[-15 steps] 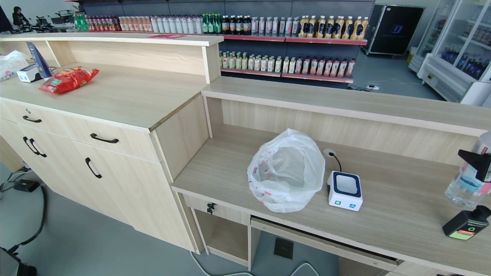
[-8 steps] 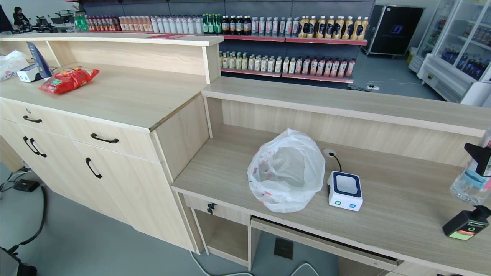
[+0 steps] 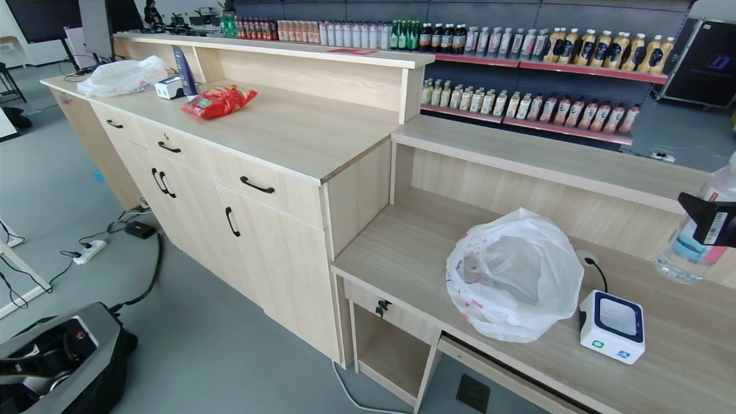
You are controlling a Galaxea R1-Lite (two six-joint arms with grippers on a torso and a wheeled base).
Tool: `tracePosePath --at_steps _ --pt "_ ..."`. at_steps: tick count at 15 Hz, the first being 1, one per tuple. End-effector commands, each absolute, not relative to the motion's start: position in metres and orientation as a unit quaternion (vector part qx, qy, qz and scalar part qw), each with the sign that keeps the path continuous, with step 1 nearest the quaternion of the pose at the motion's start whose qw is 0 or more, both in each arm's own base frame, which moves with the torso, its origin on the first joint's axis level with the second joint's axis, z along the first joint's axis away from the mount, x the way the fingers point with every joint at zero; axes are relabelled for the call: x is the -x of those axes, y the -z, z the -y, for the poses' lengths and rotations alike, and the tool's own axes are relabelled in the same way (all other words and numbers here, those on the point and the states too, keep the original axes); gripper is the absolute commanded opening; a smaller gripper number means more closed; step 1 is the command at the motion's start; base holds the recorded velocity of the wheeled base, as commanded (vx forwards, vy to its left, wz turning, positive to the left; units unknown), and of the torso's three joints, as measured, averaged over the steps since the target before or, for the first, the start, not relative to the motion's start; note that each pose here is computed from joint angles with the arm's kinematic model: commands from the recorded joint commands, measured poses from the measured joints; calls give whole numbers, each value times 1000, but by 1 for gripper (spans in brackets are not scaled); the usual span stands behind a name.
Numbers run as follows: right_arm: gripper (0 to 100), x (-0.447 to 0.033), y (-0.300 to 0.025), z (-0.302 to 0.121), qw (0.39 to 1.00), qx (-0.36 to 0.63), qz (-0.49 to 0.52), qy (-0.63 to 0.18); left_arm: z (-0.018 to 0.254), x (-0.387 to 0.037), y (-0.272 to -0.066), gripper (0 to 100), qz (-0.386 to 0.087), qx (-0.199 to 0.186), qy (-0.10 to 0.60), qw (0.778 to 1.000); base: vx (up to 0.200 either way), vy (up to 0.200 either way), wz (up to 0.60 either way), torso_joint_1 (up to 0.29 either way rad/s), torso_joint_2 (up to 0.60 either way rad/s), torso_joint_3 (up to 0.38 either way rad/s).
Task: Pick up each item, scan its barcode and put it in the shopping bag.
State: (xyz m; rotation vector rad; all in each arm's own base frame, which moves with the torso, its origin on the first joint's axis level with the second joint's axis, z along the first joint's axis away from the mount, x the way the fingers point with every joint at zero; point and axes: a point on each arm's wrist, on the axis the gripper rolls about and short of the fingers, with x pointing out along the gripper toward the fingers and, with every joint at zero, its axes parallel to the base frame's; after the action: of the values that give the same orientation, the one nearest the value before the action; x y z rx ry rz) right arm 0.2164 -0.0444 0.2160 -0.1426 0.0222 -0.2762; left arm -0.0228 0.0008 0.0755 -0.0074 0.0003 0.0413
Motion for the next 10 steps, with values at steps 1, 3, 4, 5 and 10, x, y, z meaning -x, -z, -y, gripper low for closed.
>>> tracePosePath --at_steps 1,3,4,5,10 --pt "0 -242 -194 44 989 70 -41 122 -1 23 -75 100 0 4 -21 1000 0 0 0 0 0 0" --pt "0 -264 -179 42 993 68 -34 94 -1 23 -75 100 0 4 -21 1000 0 0 0 0 0 0" --pt "0 -275 -169 43 995 68 -29 71 -1 23 -75 100 0 4 -20 1000 0 0 0 0 0 0" --pt "0 -284 -161 43 996 67 -23 46 -1 23 -75 100 0 4 -21 1000 0 0 0 0 0 0" --pt "0 -319 -120 44 997 71 -11 -28 -1 23 -75 100 0 4 -21 1000 0 0 0 0 0 0"
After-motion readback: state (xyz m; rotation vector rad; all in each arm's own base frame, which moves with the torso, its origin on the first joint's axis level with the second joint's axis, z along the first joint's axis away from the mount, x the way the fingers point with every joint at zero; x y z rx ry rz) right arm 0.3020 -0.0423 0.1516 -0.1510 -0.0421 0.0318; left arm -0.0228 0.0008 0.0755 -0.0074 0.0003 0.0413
